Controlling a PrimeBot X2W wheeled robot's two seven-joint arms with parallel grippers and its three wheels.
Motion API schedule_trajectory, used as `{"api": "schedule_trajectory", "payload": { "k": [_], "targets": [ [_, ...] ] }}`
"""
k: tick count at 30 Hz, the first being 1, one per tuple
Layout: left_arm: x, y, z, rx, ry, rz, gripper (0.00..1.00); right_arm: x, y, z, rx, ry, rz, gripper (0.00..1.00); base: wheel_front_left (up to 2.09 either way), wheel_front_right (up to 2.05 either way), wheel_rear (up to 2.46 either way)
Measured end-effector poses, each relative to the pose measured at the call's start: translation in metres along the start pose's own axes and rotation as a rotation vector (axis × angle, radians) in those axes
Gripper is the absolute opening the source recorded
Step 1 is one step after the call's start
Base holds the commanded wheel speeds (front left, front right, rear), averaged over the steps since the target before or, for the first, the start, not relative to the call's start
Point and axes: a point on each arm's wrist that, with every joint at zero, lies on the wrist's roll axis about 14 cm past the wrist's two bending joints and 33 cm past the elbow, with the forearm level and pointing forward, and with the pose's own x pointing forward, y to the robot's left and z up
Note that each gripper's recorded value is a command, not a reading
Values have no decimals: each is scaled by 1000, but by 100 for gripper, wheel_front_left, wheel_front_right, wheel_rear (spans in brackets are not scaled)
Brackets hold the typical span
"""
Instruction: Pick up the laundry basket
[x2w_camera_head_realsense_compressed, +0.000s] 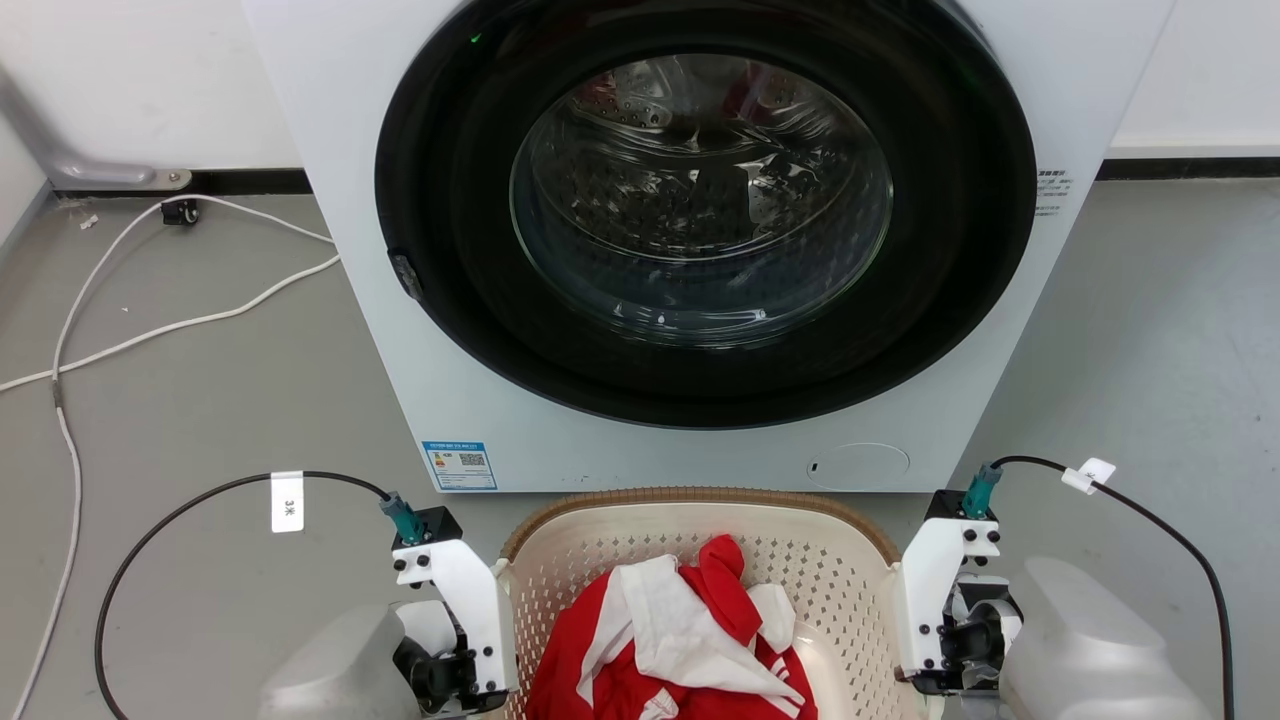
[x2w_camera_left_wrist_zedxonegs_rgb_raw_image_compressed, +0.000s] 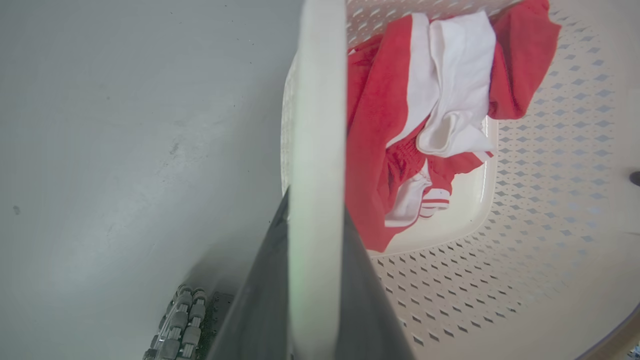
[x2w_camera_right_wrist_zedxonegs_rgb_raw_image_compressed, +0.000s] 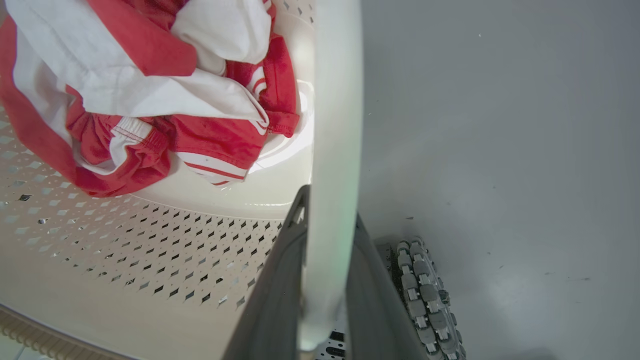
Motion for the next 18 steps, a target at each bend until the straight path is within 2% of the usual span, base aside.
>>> {"api": "schedule_trajectory", "payload": {
  "k": [18],
  "targets": [
    [1,0,-2,-4,8,-2,0,1,0,-1,2,5,2,0,0,0,0]
  ]
}}
